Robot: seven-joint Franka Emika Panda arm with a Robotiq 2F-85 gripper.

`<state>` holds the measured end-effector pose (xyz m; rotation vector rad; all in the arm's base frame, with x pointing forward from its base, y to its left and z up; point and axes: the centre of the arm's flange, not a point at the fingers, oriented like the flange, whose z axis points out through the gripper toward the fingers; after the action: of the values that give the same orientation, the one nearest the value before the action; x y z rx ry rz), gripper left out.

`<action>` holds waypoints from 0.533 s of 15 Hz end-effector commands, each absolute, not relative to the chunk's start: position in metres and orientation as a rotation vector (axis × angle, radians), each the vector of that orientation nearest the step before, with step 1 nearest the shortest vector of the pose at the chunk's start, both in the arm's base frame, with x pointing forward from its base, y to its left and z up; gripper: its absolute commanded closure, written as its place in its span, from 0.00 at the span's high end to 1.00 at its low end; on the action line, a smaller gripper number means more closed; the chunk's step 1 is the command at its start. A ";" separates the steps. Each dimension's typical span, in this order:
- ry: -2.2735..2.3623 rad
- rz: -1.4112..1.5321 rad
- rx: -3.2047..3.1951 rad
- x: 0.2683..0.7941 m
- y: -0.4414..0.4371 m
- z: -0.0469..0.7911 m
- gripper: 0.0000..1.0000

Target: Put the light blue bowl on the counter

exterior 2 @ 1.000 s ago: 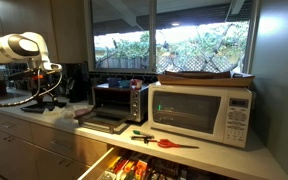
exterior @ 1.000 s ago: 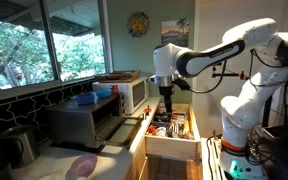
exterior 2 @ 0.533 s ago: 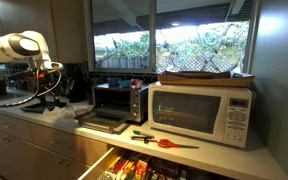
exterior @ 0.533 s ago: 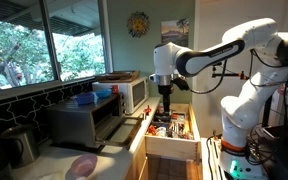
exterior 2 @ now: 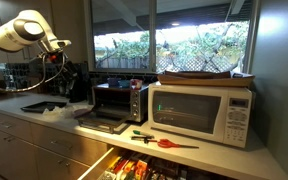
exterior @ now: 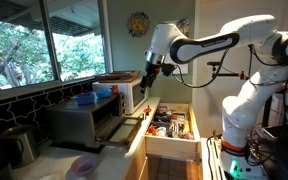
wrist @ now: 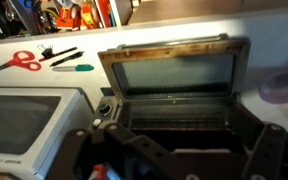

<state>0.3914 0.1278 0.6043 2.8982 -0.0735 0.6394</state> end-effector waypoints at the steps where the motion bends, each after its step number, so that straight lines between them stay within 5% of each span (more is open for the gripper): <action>1: -0.254 0.825 2.812 0.412 0.117 0.623 1.00; 8: -0.306 0.788 2.844 0.419 0.118 0.625 1.00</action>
<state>0.4084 0.1146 0.6265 2.8427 -0.2298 0.8100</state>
